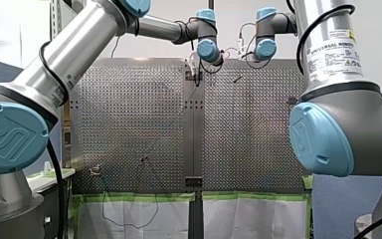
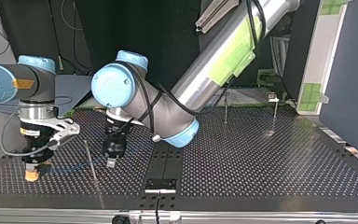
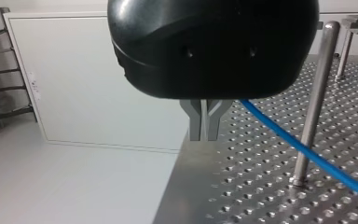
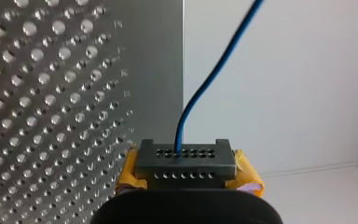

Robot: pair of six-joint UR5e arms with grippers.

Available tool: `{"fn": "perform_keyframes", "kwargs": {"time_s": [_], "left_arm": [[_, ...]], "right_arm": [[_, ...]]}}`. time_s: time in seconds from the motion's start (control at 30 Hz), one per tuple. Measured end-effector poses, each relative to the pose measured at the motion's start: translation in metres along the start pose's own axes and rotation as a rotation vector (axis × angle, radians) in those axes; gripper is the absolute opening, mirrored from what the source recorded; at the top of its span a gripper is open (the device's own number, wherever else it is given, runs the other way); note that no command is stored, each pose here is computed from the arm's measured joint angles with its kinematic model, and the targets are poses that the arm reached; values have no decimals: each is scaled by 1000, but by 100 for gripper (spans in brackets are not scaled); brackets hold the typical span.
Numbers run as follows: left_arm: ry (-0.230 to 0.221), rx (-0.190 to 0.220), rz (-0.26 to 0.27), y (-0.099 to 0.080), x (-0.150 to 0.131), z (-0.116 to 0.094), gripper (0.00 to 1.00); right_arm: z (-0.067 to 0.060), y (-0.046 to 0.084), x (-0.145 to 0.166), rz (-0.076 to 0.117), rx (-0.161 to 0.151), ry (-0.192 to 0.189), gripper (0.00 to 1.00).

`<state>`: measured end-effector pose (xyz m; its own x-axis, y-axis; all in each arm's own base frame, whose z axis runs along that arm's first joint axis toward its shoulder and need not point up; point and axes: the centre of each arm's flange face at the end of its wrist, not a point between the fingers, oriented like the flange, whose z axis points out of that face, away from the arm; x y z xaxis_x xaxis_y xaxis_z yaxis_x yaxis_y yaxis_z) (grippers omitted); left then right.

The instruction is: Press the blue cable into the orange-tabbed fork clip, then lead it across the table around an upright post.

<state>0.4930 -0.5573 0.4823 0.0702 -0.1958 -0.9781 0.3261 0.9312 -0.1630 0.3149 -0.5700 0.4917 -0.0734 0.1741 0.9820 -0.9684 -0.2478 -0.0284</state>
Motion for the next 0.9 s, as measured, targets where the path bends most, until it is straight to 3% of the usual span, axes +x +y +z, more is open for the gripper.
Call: {"fn": "perform_keyframes", "kwargs": {"time_s": [0.33,0.47,0.9], "left_arm": [[35,-2,14,-6,37,15,0],[57,-2,23,-6,59,20,0],[81,7,31,-1,82,29,0]], "right_arm": [[3,15,-7,-5,-24,-11,0],[4,17,-7,-5,-27,-11,0],[2,19,-29,-10,-31,-46,0]]}}
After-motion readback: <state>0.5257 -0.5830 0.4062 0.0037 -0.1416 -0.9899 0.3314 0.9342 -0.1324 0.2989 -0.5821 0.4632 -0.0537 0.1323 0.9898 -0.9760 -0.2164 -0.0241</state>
